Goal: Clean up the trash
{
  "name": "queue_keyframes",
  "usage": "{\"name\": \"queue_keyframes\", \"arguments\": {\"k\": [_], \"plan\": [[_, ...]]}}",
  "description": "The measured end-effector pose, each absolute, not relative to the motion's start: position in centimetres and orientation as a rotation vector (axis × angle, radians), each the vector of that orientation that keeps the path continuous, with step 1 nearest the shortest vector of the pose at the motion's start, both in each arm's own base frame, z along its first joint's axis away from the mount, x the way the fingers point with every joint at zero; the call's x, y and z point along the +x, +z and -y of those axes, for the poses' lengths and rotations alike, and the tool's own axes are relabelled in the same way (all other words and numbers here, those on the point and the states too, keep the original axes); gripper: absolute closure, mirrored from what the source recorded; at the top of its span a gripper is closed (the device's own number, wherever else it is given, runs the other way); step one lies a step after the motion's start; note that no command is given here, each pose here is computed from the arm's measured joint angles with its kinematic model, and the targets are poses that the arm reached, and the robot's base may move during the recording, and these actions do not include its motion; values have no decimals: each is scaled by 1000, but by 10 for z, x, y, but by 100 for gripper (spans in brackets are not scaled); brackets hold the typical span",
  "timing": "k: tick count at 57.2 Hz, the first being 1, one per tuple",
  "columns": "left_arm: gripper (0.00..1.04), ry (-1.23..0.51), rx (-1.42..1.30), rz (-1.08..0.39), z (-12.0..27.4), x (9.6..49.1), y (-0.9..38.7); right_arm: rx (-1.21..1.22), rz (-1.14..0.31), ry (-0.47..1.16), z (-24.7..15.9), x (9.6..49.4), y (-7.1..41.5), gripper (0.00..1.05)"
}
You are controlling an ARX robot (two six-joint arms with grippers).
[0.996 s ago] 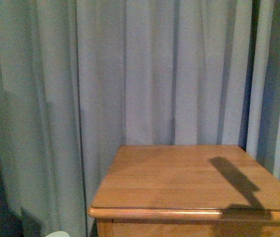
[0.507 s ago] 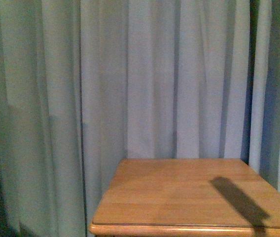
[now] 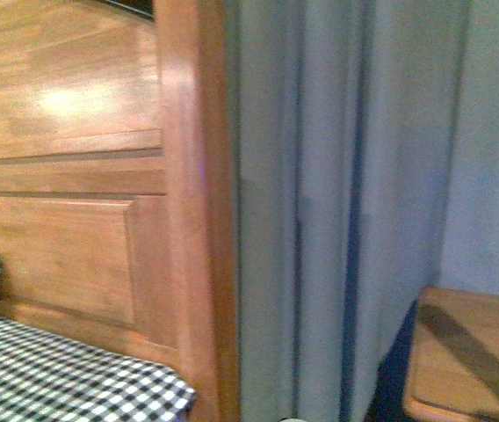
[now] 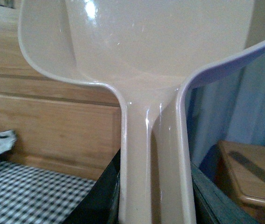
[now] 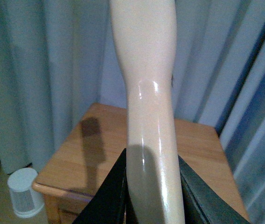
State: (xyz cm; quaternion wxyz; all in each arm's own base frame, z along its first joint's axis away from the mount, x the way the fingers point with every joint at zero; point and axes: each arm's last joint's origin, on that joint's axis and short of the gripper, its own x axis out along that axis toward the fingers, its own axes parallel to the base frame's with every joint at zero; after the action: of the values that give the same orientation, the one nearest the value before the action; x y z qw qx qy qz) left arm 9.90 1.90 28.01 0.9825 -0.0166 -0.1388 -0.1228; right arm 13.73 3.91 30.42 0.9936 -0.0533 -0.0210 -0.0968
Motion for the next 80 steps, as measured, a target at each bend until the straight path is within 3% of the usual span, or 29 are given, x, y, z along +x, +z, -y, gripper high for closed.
{"name": "queue_keyframes", "arguments": {"k": [80], "plan": [[78,-227,-29,235,-20,101,279,-110,41,-197,-39,137,304,84]]}}
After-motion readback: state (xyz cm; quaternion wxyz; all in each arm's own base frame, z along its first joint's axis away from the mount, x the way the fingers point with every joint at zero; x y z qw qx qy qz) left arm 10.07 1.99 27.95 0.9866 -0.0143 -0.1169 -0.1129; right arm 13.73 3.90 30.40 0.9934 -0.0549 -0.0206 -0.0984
